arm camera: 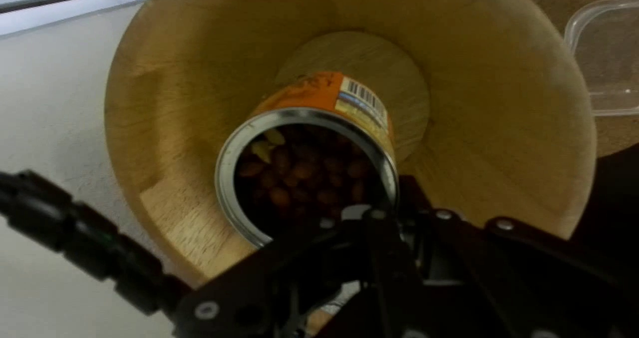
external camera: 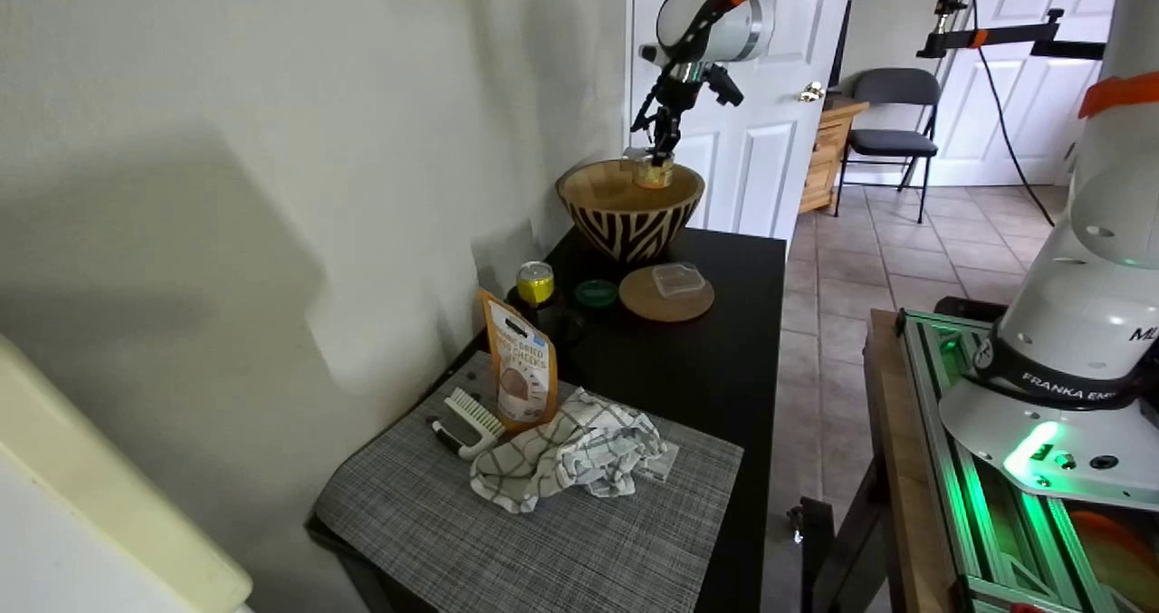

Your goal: Remove the can from the bowl

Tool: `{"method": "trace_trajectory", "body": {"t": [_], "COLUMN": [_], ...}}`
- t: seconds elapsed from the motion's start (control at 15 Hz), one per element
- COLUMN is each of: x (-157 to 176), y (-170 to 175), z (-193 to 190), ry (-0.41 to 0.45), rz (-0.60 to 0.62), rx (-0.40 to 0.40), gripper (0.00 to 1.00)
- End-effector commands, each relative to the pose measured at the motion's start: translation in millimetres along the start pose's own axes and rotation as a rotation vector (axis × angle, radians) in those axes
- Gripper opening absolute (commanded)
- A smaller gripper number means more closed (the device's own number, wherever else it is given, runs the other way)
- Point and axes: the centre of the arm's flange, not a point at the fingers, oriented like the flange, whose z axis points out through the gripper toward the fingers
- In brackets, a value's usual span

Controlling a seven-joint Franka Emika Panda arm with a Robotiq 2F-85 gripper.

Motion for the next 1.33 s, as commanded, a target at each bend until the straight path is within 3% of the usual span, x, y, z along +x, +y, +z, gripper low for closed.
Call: {"method": "trace_trajectory", "body": {"t": [0.0, 0.27, 0.6, 0.93, 1.27], "x": [-11.0, 12.7, 63.1, 83.1, 68.8], "y": [-37.7, -88.5, -170.4, -237.1, -262.5], "z": [-64.1, -120.4, -160.3, -150.2, -110.2], "ry": [0.039, 0.115, 0.182, 0.182, 0.094], "rz": [-0.030, -0.158, -0.344, -0.476, -0.492], "rx": [-0.085, -0.157, -0.144, -0.027, 0.122], "gripper": [0.03, 0.03, 0.03, 0.03, 0.03]}}
